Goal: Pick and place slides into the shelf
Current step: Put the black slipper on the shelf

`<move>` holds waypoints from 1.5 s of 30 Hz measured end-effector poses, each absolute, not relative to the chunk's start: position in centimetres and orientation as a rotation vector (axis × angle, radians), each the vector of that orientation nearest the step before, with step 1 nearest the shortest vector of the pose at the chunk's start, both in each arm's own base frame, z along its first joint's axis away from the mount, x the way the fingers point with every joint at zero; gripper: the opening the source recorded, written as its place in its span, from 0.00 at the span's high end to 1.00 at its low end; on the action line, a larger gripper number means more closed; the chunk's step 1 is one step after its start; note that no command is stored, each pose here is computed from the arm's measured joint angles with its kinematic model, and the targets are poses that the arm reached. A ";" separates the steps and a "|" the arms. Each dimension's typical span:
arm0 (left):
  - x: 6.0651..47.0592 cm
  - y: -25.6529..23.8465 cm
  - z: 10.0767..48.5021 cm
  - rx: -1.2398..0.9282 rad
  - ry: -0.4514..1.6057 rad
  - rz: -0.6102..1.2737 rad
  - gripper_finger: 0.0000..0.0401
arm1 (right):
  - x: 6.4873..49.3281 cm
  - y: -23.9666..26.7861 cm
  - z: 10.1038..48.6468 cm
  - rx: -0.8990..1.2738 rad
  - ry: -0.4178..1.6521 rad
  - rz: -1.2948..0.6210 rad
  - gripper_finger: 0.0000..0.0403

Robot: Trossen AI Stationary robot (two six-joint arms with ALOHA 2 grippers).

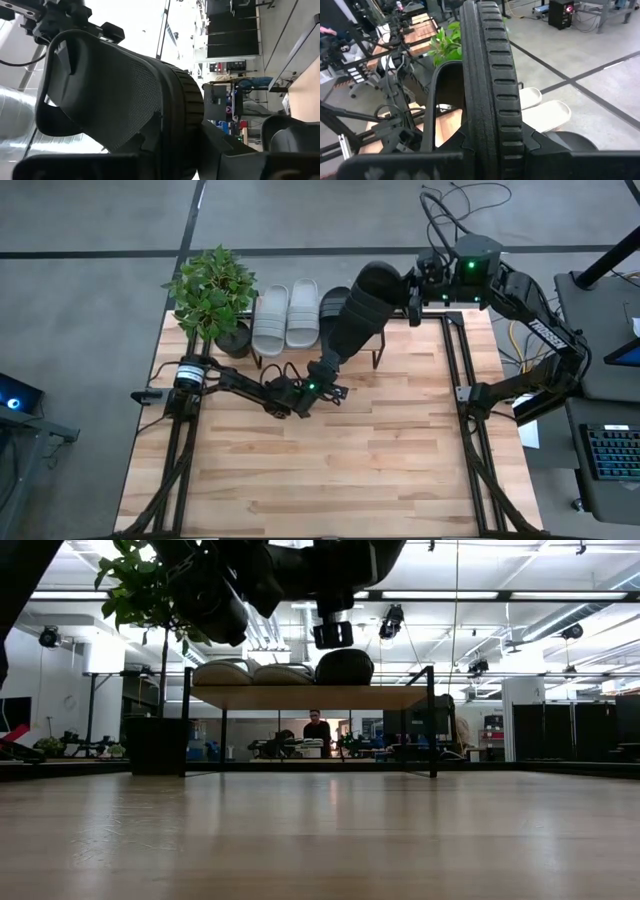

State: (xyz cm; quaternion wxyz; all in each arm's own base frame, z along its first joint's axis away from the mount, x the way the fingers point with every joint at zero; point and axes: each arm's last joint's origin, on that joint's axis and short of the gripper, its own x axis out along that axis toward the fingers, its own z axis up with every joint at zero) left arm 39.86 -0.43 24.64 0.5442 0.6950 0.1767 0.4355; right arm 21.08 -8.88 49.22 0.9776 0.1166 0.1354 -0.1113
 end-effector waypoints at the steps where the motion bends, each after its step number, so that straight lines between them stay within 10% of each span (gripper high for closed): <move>1: 39.9 -0.5 24.7 1.645 0.418 1.033 0.86 | 21.1 -8.9 49.1 0.234 0.279 -0.224 0.89; 9: 39.9 -0.5 24.8 1.610 0.422 1.045 0.86 | 21.2 -8.9 49.2 0.222 0.277 -0.218 0.87; 22: 39.5 -0.4 25.6 1.360 0.375 1.109 0.87 | 18.3 -8.5 52.5 0.058 0.240 -0.513 0.47; 45: 44.0 -2.7 27.3 0.776 0.351 0.986 0.88 | 13.9 -6.7 49.9 0.141 0.453 -0.574 0.46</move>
